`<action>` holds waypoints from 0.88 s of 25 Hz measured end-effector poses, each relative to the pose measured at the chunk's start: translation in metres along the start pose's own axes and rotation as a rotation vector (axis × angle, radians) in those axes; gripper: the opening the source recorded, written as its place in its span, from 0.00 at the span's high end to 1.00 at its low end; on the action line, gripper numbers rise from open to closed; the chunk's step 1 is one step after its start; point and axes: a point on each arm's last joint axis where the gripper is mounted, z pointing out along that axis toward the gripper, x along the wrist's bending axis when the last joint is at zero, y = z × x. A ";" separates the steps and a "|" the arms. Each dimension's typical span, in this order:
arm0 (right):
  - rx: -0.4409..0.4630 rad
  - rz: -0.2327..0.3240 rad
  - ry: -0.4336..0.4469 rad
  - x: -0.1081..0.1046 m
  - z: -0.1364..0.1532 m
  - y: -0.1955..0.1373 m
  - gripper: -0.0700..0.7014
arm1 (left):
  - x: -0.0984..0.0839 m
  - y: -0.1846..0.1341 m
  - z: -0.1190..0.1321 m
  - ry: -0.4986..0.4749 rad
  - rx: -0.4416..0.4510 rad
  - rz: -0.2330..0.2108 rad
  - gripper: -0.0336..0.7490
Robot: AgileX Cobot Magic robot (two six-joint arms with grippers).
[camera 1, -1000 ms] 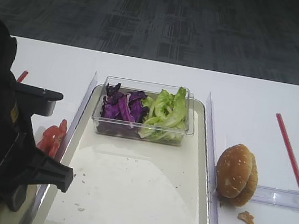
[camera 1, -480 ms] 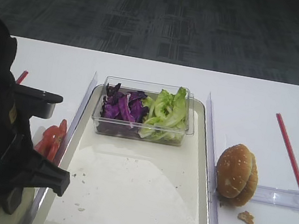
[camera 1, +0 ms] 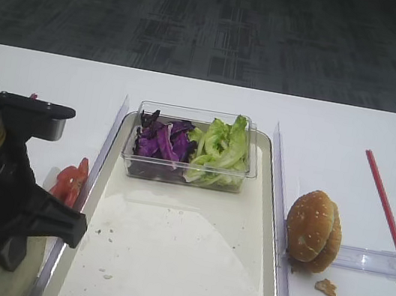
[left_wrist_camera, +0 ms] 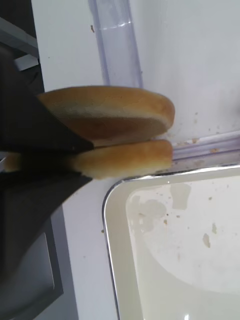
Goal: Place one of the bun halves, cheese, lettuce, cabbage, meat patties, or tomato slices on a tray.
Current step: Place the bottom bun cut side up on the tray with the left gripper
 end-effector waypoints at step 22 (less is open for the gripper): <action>0.000 0.000 0.000 0.000 0.000 0.000 0.29 | -0.002 0.003 -0.026 -0.117 -0.231 0.005 0.92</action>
